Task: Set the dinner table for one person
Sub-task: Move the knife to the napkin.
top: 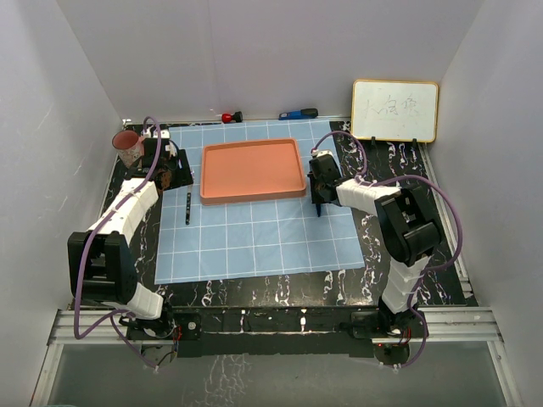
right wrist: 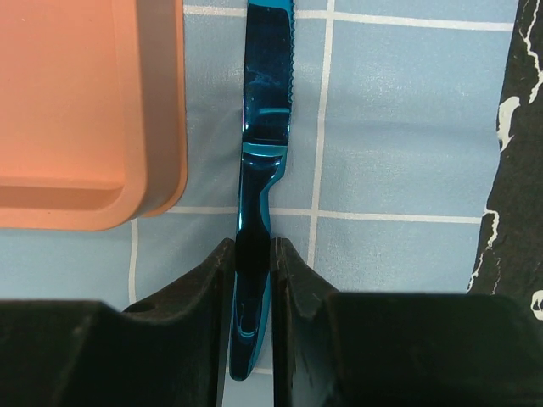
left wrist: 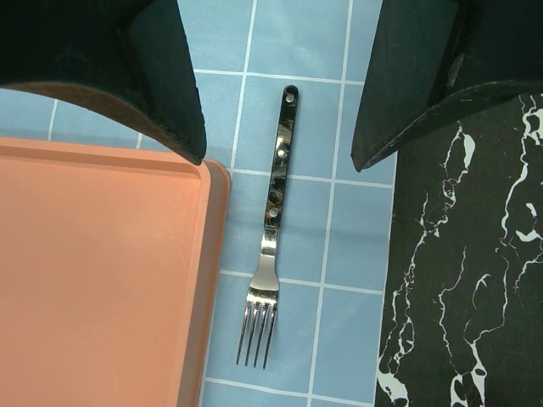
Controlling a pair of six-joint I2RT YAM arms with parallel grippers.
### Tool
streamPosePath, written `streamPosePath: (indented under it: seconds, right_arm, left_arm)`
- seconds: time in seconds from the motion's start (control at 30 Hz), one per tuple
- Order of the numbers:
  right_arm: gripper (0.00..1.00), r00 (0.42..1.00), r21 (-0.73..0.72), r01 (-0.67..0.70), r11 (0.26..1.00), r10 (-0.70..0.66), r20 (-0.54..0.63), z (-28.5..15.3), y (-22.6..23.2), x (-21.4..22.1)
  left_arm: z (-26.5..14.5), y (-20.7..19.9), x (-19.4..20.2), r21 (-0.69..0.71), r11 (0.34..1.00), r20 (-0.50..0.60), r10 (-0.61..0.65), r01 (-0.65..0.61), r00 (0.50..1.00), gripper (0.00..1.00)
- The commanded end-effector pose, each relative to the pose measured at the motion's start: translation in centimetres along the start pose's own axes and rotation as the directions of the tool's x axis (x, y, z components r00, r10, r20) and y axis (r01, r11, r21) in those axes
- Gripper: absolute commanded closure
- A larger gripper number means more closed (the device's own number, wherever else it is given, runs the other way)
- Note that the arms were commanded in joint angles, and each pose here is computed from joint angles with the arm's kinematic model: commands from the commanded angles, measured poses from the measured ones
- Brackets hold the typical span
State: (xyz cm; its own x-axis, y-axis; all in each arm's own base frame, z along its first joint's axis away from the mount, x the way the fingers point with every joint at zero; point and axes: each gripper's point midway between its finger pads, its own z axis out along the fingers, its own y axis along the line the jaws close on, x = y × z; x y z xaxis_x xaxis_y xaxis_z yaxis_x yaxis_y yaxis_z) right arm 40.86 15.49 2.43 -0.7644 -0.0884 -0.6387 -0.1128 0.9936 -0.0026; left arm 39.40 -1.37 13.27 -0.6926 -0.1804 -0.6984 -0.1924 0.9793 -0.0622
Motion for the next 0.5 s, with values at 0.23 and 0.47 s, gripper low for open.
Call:
streamPosePath:
  seconds: [0.23, 0.47]
  right_arm:
    - [0.80, 1.000, 0.036, 0.006, 0.999, -0.006, -0.010, 1.50, -1.45, -0.18]
    - [0.67, 1.000, 0.056, 0.005, 0.998, -0.005, 0.009, 1.43, -1.77, -0.70]
  left_arm:
    - [-0.04, 0.29, -0.23, -0.012, 1.000, 0.001, 0.006, -0.006, 1.000, 0.31]
    - [0.28, 0.26, -0.01, -0.012, 1.000, -0.007, 0.007, -0.008, 1.000, 0.31]
